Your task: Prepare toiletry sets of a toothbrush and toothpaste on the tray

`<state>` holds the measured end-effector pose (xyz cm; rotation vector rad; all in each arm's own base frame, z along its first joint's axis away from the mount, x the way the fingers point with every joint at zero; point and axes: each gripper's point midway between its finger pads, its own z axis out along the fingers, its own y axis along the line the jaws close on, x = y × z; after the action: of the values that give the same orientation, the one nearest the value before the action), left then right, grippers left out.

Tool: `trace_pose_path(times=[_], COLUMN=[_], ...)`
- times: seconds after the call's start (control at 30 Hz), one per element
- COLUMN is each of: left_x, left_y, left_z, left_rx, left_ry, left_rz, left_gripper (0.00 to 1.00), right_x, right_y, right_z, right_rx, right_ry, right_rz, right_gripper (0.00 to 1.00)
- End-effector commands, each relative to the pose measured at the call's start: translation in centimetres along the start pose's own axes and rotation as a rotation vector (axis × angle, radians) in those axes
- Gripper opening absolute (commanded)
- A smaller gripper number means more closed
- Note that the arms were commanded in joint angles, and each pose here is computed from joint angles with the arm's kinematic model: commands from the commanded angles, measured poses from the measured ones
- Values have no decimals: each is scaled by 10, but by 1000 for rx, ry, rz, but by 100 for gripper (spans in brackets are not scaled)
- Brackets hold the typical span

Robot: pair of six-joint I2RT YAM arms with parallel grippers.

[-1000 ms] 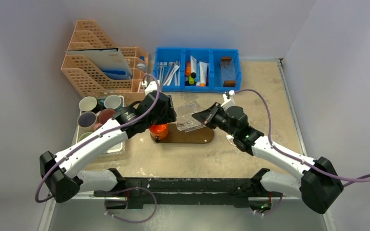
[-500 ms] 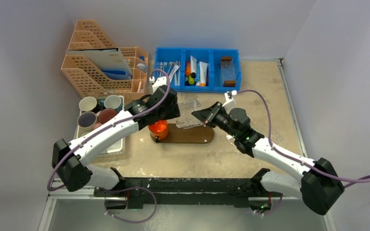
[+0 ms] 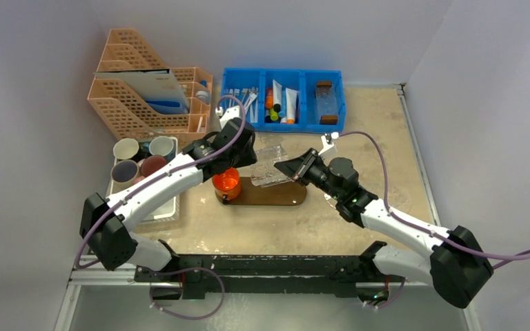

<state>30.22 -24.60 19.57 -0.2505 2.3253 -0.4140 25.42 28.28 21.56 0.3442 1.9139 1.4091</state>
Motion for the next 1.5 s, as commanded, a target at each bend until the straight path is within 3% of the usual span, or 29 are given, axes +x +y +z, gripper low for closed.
trace_pose_path(times=[0.0, 0.17, 0.57, 0.67, 0.9, 1.17, 1.3, 1.47], left_x=[-12, -2, 8, 13, 24, 29, 31, 29], left_y=[-17, -12, -6, -3, -2, 3, 6, 6], left_z=[-2, 2, 7, 11, 19, 20, 21, 21], left_rx=[63, 50, 24, 10, -1, -24, -47, -76], left_ry=[-20, 7, 50, 68, 117, 141, 145, 119], left_rz=[-32, -12, 32, 50, 82, 124, 163, 223], left_gripper=[22, 0, 0, 0, 0, 0, 0, 0], right_x=[-8, -5, 3, 9, 26, 15, 7, -3], right_y=[25, 19, 0, -10, -36, -55, -62, -68], right_z=[-4, -4, -10, -12, -15, -35, -50, -61], right_rx=[-91, -72, -2, 56, 164, 314, 388, 432], right_ry=[-32, -22, 6, 38, 120, 88, 65, 27], right_rz=[3, 7, 16, -4, 11, -87, -133, -193], right_gripper=[0, 0, 4, 18, 34, 57, 65, 67])
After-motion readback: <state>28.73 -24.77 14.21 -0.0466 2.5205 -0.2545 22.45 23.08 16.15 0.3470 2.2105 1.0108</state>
